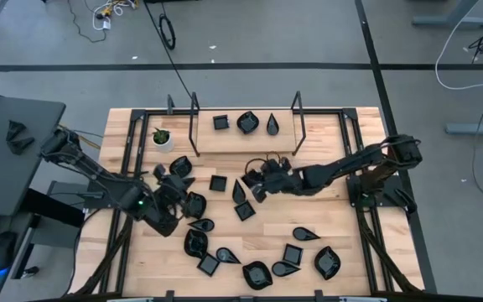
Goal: Pick & Place Mini shaped plates
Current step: Stack the black square bowl on top of the other black square bowl on the shelf
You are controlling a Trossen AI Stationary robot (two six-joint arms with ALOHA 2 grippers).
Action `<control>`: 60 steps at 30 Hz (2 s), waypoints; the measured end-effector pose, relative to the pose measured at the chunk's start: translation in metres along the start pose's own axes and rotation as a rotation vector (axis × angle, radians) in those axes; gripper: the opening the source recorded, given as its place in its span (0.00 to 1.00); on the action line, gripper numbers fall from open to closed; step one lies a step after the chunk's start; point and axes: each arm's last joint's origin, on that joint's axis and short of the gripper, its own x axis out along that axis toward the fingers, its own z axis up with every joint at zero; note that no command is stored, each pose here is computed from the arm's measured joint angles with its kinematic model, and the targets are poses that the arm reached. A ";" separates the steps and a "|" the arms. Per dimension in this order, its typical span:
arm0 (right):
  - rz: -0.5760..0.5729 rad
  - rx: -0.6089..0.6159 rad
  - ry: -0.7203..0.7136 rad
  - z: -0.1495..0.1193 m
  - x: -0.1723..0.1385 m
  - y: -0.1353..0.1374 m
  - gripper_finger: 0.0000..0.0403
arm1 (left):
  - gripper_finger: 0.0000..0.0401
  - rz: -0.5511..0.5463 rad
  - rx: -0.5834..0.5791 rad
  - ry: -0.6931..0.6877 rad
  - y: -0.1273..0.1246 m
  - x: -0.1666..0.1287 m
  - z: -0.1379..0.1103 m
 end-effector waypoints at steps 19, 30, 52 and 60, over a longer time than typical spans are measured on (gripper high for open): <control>-0.018 0.089 -0.532 0.026 -0.035 0.041 0.01 | 0.34 -0.173 0.545 -0.101 -0.066 0.069 0.005; 0.011 0.092 -0.528 0.027 -0.035 0.042 0.01 | 0.37 -0.085 0.824 -0.187 -0.080 0.092 0.002; 0.041 0.112 -0.523 0.027 -0.035 0.043 0.01 | 0.28 0.040 0.917 -0.228 -0.066 0.115 0.021; 0.044 0.112 -0.522 0.027 -0.035 0.043 0.02 | 0.14 0.046 0.914 -0.227 -0.065 0.115 0.022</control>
